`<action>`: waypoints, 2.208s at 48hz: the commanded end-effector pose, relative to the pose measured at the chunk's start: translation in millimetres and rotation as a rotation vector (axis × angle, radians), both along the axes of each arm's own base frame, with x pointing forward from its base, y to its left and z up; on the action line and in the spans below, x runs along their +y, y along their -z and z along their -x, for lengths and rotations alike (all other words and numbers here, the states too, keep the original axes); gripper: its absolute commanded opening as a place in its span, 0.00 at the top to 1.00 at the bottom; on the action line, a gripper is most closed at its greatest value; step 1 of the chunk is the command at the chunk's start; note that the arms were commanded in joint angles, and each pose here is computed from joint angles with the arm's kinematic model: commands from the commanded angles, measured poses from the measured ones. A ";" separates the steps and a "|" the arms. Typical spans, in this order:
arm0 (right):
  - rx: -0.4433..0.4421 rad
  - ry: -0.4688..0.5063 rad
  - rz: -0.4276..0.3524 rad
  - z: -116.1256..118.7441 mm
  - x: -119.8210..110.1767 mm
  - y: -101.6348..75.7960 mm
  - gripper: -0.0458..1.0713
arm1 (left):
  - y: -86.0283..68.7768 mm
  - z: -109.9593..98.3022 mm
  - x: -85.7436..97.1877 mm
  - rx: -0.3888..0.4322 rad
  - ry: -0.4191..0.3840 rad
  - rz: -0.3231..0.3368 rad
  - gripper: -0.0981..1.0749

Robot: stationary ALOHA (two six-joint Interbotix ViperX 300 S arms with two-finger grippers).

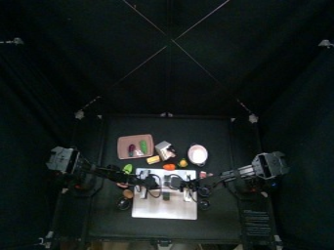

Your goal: Cut third and fourth piece of sushi

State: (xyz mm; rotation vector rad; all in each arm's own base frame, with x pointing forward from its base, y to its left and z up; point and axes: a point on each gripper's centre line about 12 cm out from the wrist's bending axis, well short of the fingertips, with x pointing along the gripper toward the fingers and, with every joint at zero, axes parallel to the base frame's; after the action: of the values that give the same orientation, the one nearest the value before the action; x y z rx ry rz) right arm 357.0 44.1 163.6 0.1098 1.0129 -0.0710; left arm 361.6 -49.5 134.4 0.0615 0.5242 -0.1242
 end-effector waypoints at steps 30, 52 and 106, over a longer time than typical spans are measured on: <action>-0.206 -0.060 -0.061 4.3 16.7 -31.2 0.68 | -24.1 4.3 -22.5 -0.154 0.059 0.027 0.62; -0.181 -0.064 -0.075 4.2 22.7 -19.3 0.68 | -11.5 1.6 -27.6 -0.122 0.049 0.042 0.62; -0.069 -0.031 -0.094 -5.2 25.0 32.8 0.68 | 40.0 -3.4 -22.9 0.008 -0.014 0.048 0.62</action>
State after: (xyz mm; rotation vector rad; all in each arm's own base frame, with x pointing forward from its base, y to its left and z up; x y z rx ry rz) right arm 354.8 69.5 121.6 0.1675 0.9902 0.0054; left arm 355.2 -71.2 90.3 0.0160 0.5544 -0.1275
